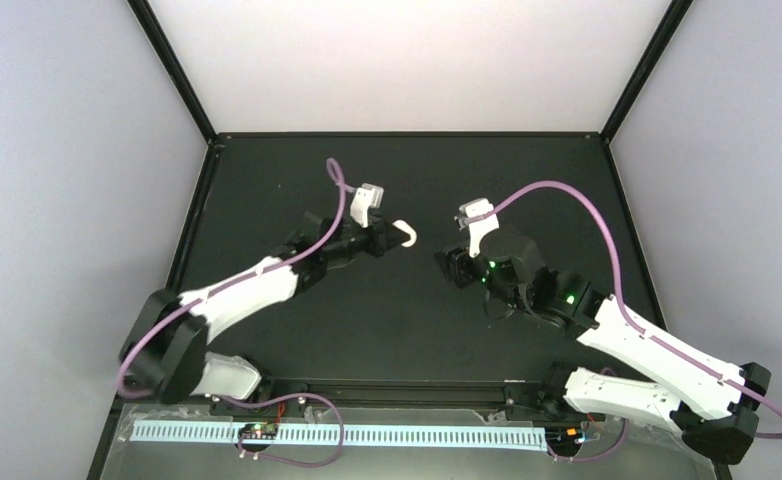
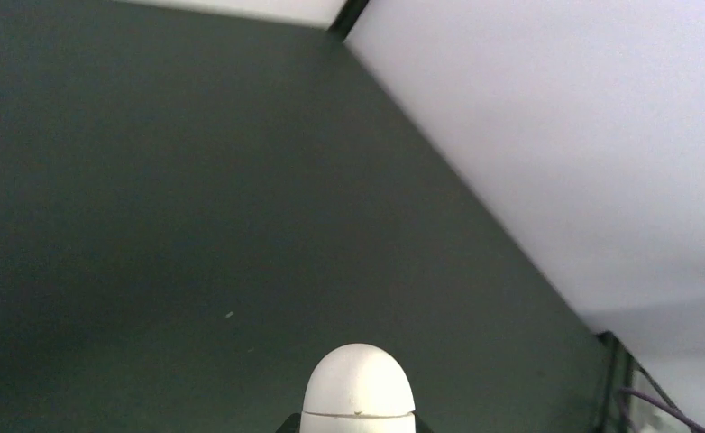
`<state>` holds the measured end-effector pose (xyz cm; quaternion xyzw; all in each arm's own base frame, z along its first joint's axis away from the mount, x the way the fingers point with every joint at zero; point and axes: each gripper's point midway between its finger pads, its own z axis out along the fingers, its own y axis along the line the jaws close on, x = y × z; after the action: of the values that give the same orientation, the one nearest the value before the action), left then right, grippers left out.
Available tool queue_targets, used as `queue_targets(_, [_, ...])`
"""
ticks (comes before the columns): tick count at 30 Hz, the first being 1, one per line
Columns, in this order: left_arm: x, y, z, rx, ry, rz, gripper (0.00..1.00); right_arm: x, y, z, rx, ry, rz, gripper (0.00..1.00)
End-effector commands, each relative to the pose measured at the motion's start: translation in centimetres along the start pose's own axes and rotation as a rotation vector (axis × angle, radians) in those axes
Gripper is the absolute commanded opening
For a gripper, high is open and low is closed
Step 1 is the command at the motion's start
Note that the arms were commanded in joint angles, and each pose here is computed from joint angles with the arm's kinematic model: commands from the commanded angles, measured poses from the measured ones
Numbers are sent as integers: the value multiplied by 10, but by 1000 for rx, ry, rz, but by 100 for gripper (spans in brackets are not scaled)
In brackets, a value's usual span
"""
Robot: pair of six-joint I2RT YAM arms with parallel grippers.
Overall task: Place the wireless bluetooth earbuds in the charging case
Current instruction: Place the charging case at the center of the board.
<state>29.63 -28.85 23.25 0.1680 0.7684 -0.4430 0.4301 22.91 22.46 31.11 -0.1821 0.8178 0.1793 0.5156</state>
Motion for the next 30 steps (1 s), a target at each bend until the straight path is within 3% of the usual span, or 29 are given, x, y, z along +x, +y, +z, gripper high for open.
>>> queue_targets(1, [7,48,37,-135,67,-142,2,24,-10,5,8,-3,100,70])
queue_targets(13, [55,147,100,-279,220,-333,2,55,-35,14,-2,46,201,70])
queue_targets(21, [83,178,116,-346,318,-373,2,51,-39,6,-2,24,203,70])
queue_targets(27, [104,190,107,-406,361,-370,22,38,-40,-3,1,4,188,71])
queue_targets(30, [112,193,100,-427,379,-372,43,32,-40,-7,0,-8,187,71])
